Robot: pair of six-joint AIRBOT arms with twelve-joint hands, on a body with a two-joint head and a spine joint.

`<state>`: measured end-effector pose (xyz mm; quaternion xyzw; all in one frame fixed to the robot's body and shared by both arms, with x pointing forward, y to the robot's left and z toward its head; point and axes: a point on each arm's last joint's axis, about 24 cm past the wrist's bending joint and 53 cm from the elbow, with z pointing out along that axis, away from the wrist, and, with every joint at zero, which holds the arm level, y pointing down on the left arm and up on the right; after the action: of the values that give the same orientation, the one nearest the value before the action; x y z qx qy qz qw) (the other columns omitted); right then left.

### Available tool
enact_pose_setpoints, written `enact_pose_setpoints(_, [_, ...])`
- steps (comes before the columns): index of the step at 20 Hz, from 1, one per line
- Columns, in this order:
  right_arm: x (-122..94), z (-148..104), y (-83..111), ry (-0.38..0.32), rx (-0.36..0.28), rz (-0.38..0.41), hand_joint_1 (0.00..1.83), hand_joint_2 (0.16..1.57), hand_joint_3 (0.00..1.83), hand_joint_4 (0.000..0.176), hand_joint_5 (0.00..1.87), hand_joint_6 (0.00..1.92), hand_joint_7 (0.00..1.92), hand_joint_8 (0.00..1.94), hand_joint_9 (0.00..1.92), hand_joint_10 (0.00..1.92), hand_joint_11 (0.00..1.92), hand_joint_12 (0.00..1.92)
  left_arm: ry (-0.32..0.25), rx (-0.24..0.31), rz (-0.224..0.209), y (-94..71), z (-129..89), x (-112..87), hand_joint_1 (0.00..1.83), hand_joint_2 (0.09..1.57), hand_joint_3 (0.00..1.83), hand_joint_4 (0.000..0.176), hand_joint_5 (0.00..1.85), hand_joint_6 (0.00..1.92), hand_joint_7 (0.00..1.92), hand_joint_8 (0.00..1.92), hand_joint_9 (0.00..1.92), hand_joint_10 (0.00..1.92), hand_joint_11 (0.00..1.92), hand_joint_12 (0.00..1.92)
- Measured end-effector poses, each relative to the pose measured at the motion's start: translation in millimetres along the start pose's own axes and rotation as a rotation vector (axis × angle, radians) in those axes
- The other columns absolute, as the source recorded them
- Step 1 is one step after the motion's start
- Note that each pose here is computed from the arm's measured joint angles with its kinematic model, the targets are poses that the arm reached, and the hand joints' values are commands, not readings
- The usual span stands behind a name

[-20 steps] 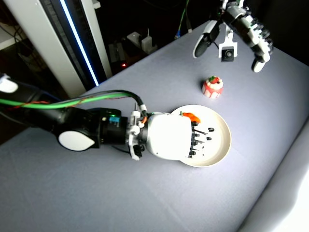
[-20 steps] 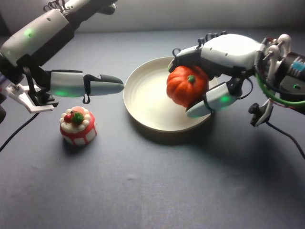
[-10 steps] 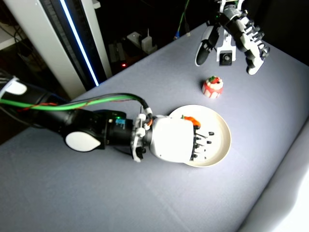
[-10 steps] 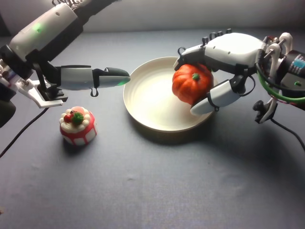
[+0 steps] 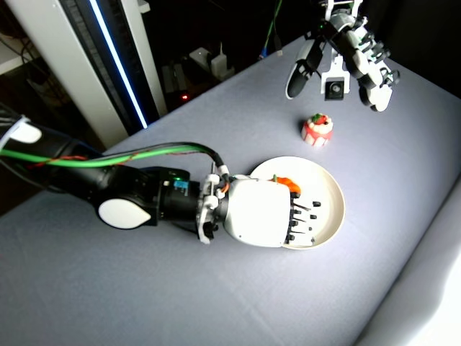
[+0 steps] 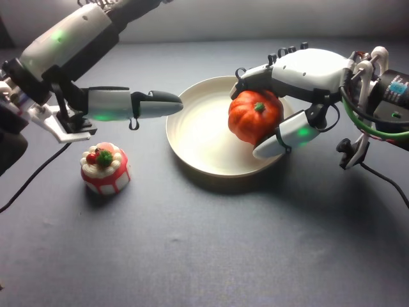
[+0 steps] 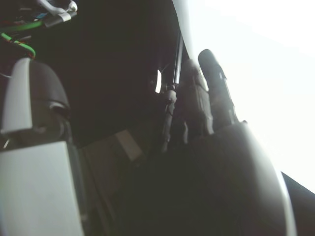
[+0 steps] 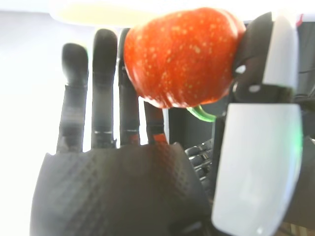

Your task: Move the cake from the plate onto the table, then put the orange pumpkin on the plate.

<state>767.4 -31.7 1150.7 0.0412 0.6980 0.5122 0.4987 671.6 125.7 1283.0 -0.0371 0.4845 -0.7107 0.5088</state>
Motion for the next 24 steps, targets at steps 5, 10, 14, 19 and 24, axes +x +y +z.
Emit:
enact_pose_setpoints(5, [1,0,-0.4,0.003,0.002,0.000,0.98,0.86,0.00,0.000,0.17,0.00,0.25,0.00,0.28,0.00,0.01,0.78,0.012,-0.001,0.004,0.8,2,3.6,1.13,0.97,0.00,0.000,0.03,0.00,0.03,0.00,0.20,0.00,0.00,0.49])
enact_pose_setpoints(10, [4,0,1.8,0.008,-0.002,0.004,0.97,0.82,0.00,0.103,0.00,0.00,0.00,0.00,0.02,0.00,0.00,0.34,0.010,0.004,0.005,-0.8,3,2.6,1.13,0.97,0.00,0.000,0.03,0.00,0.03,0.00,0.20,0.00,0.00,0.49])
enact_pose_setpoints(14, [14,-6,13.1,0.043,-0.024,-0.013,1.04,0.79,0.00,0.169,0.00,0.00,0.00,0.00,0.00,0.00,0.00,0.28,0.013,0.005,0.005,-0.8,3,3.4,1.13,0.97,0.00,0.000,0.03,0.00,0.03,0.00,0.20,0.00,0.00,0.49])
enact_pose_setpoints(19, [-27,-40,25.3,0.014,-0.028,-0.066,0.71,0.75,0.00,0.176,0.05,0.00,0.00,0.00,0.00,0.00,0.00,0.00,-0.023,-0.037,-0.018,9.4,-8,-3.7,1.13,0.97,0.00,0.000,0.03,0.00,0.03,0.00,0.20,0.00,0.00,0.49])
enact_pose_setpoints(24, [-35,-56,45.4,0.012,-0.058,-0.130,0.86,0.71,0.00,0.176,0.07,0.00,0.00,0.00,0.00,0.00,0.00,0.00,-0.068,-0.110,-0.019,23.1,-34,-21.5,1.13,0.97,0.00,0.000,0.03,0.00,0.03,0.00,0.20,0.00,0.00,0.49])
